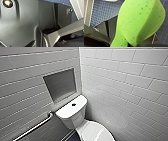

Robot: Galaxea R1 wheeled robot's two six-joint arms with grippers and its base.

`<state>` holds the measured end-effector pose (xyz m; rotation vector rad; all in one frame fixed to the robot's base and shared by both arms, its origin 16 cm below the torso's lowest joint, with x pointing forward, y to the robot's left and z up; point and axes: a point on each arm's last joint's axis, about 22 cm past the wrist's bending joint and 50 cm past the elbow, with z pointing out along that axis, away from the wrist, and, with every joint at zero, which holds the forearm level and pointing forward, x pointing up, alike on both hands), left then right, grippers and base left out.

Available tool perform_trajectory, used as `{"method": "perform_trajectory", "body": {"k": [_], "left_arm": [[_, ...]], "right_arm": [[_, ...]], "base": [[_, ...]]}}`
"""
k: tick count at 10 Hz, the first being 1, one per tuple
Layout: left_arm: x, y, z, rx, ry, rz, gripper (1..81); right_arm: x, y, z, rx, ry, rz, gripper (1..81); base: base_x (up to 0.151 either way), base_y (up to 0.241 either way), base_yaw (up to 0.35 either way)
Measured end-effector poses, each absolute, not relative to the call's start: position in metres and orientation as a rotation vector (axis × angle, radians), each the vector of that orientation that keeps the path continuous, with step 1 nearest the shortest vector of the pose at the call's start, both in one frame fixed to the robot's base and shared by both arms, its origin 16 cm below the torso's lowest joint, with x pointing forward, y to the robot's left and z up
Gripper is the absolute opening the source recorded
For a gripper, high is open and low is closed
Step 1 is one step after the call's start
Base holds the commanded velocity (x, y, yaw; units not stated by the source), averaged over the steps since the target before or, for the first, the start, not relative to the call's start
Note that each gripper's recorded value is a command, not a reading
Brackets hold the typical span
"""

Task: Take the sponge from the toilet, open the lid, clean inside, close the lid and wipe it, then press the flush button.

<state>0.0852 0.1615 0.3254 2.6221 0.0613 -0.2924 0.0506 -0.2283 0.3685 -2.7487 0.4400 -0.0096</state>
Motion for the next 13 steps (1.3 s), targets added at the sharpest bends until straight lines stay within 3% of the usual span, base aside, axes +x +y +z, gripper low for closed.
{"method": "perform_trajectory", "body": {"k": [5,8,13], "left_arm": [[0.033,0.174,0.353,2.657,0.086,-0.383,81.1],[0.012,0.175,0.369,2.658,0.116,-0.401,81.1],[0.004,0.175,0.389,2.665,0.114,-0.367,81.1]], "right_arm": [[-0.015,-0.214,0.367,-2.837,0.339,0.097,1.0],[-0.055,-0.179,0.383,-2.791,0.260,0.224,1.0],[-0.051,-0.179,0.394,-2.808,0.237,0.159,1.0]], "base": [[0.000,0.000,0.000],[0.000,0.000,0.000],[0.000,0.000,0.000]]}}
